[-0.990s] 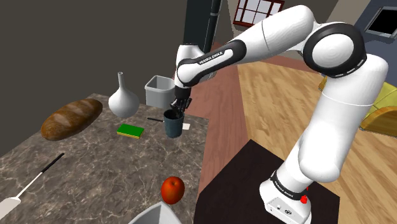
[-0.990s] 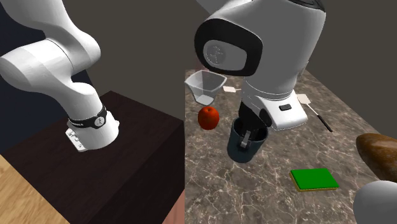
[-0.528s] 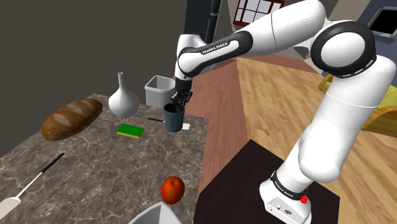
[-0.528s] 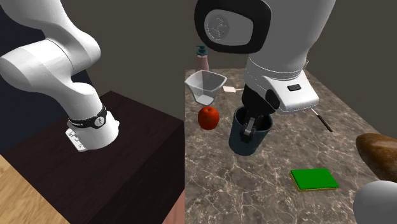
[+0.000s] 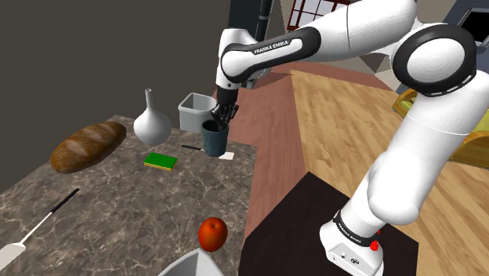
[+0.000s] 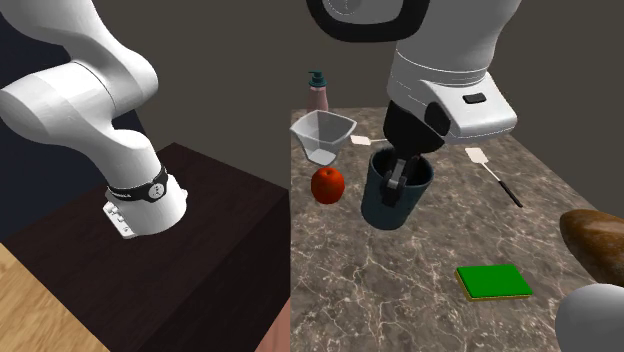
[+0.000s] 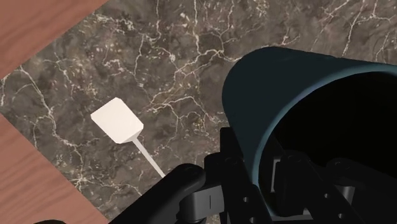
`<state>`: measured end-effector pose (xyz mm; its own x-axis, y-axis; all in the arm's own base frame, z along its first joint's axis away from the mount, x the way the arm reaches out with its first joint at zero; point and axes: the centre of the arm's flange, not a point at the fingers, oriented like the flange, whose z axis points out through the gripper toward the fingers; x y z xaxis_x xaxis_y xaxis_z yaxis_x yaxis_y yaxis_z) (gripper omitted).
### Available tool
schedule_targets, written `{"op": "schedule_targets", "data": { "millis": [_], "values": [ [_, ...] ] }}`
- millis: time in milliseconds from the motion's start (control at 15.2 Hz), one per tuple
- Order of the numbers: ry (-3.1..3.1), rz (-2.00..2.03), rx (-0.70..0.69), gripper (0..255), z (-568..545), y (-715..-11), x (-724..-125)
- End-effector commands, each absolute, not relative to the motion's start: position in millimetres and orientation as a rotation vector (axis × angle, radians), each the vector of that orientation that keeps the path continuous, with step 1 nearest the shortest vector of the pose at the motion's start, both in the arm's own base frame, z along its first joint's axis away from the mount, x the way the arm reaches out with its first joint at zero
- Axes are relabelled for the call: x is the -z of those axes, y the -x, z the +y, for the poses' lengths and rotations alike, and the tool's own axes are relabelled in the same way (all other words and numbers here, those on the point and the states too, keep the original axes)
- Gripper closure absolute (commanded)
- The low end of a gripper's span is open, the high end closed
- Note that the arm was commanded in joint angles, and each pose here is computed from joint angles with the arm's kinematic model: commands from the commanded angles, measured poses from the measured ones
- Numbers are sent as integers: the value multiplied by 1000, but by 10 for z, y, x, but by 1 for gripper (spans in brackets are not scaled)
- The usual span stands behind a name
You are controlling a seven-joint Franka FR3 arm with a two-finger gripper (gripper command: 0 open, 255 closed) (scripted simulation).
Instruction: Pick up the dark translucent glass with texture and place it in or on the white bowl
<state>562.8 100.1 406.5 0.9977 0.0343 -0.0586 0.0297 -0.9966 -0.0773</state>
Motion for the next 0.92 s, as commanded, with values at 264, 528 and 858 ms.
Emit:
{"op": "schedule_targets", "data": {
  "millis": [264, 528, 858],
  "values": [
    [3063, -49, -92, 255, 1535, -5127, -4147],
    [3063, -49, -92, 255, 1919, -4767, -4187],
    [3063, -49, -92, 255, 2400, -4318, -4237]
  ]
}}
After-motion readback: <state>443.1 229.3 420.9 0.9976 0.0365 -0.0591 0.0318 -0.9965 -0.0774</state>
